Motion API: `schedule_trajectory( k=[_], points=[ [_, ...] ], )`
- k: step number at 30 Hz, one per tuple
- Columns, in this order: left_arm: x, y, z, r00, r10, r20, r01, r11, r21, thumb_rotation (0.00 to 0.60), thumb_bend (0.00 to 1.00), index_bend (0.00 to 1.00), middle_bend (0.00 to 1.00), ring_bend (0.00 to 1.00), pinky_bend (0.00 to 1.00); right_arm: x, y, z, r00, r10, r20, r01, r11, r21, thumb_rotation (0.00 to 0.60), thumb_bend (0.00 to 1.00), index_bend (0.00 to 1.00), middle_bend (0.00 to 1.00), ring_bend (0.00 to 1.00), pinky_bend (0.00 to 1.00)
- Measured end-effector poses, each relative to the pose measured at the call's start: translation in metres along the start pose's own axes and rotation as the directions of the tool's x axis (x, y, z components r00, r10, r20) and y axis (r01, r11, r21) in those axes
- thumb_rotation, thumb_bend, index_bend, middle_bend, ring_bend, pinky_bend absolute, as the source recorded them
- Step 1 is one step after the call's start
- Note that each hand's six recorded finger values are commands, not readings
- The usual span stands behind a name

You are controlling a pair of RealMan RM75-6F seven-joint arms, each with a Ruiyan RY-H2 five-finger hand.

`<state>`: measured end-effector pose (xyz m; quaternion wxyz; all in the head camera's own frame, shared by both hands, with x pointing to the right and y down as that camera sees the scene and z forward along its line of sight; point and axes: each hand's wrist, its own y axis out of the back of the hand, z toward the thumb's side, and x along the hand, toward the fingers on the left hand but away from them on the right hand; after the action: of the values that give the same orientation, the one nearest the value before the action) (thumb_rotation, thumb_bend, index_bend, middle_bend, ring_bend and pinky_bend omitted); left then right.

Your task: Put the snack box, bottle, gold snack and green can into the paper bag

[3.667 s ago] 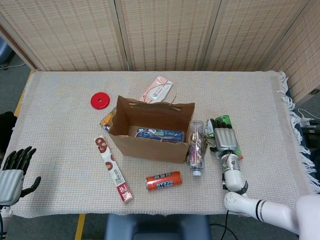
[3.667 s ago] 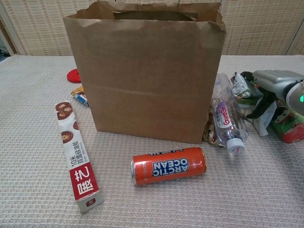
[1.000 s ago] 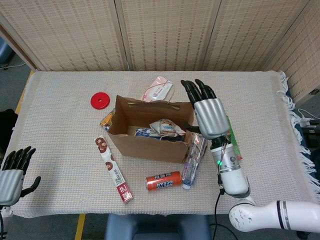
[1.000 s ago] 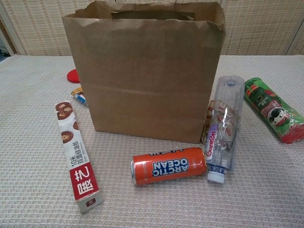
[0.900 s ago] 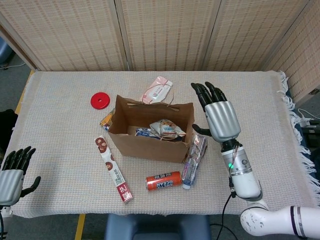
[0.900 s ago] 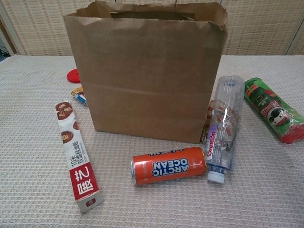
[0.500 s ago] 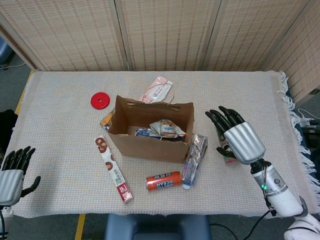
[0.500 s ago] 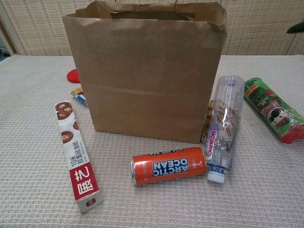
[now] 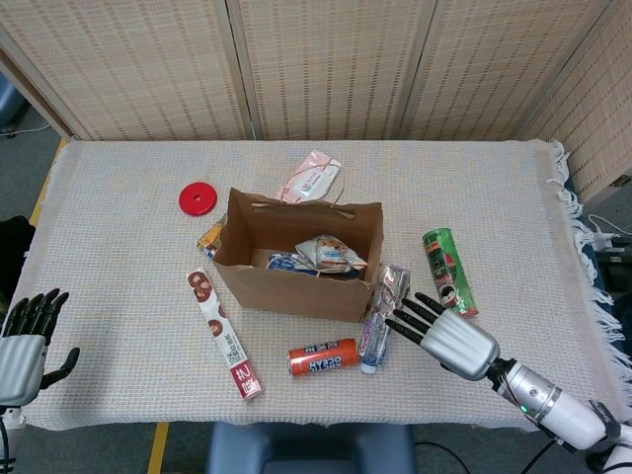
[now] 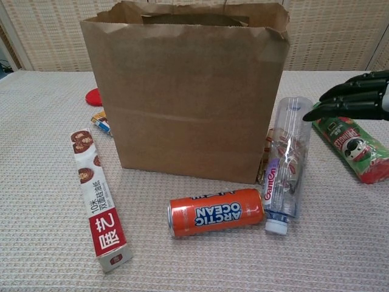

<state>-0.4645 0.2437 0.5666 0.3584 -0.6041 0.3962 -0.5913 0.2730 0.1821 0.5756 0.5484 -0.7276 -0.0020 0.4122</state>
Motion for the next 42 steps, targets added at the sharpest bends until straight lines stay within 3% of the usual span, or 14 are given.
schedule_trajectory(
  k=[17,27,35,42],
  points=[
    [0.0,0.0,0.0,1.0,-0.002,0.006,0.002,1.0,-0.006,0.6,0.35,0.0,0.0,0.0,0.0,-0.069,-0.012,0.022,0.996,0.075,-0.051,-0.068,0.988,0.138,0.6,0.02,0.02,0.09,0.07,0.13],
    [0.0,0.0,0.0,1.0,-0.006,0.011,0.006,1.0,-0.011,0.6,0.35,0.0,0.0,0.0,0.0,-0.093,-0.026,0.036,0.991,0.118,-0.065,-0.104,0.975,0.197,0.6,0.02,0.06,0.11,0.09,0.15],
    [0.0,0.0,-0.001,1.0,-0.006,0.013,0.007,1.0,-0.014,0.6,0.35,0.0,0.0,0.0,0.0,-0.105,-0.041,0.047,0.987,0.145,-0.065,-0.125,0.962,0.243,0.6,0.06,0.21,0.24,0.21,0.26],
    [0.0,0.0,-0.001,1.0,-0.006,0.013,0.007,1.0,-0.015,0.6,0.35,0.0,0.0,0.0,0.0,-0.104,-0.041,0.044,0.991,0.129,-0.044,-0.113,0.958,0.264,0.6,0.24,0.52,0.48,0.49,0.53]
  ],
)
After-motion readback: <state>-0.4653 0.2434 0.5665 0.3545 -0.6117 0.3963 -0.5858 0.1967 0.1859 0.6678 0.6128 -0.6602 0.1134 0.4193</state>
